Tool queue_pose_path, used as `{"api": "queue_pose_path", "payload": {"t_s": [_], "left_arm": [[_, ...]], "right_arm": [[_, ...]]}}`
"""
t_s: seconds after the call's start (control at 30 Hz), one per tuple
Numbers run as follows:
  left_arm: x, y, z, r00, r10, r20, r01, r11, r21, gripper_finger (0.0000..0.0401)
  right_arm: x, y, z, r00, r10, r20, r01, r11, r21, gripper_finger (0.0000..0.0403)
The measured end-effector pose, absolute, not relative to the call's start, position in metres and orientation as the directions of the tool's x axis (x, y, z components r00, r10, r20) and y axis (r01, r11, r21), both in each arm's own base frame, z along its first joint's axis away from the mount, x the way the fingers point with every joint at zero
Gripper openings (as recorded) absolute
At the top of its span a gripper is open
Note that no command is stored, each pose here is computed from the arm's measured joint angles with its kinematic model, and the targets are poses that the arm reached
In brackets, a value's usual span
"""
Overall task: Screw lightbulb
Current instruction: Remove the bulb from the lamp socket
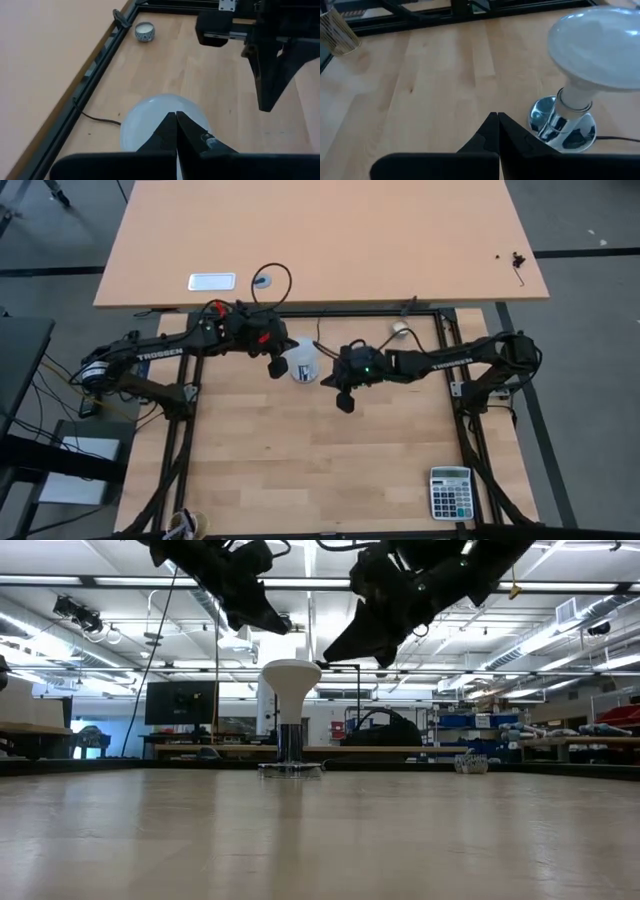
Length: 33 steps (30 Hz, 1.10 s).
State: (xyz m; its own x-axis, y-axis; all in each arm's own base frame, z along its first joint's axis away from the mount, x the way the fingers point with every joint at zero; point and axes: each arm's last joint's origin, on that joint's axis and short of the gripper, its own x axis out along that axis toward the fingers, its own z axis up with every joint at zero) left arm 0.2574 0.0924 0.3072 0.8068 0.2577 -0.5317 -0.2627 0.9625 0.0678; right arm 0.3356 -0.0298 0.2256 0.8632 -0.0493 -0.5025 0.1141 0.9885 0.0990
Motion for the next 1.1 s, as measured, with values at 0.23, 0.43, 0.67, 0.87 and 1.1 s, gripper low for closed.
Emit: {"api": "queue_pose_path", "payload": {"t_s": [0.23,0.43,0.67,0.87,1.1], "left_arm": [[0.259,0.092,0.306,0.805,0.255,-0.536,-0.263,0.963,0.062,0.0000],[0.259,0.092,0.306,0.806,0.256,-0.533,-0.264,0.963,0.063,0.0001],[0.259,0.092,0.306,0.806,0.256,-0.534,-0.264,0.962,0.062,0.0005],[0.259,0.092,0.306,0.805,0.256,-0.535,-0.260,0.963,0.069,0.0005],[0.258,0.091,0.305,0.794,0.252,-0.553,-0.241,0.966,0.095,0.0005]], "right_arm": [[0.333,-0.013,0.217,0.862,-0.098,-0.498,0.149,0.987,0.064,0.0006],[0.334,-0.009,0.219,0.876,-0.095,-0.472,0.141,0.988,0.063,0.0009],[0.335,-0.009,0.219,0.879,-0.096,-0.467,0.145,0.987,0.071,0.0022],[0.335,-0.011,0.221,0.886,-0.103,-0.453,0.174,0.977,0.120,0.0022],[0.337,-0.022,0.225,0.890,-0.143,-0.432,0.229,0.961,0.155,0.0025]]}}
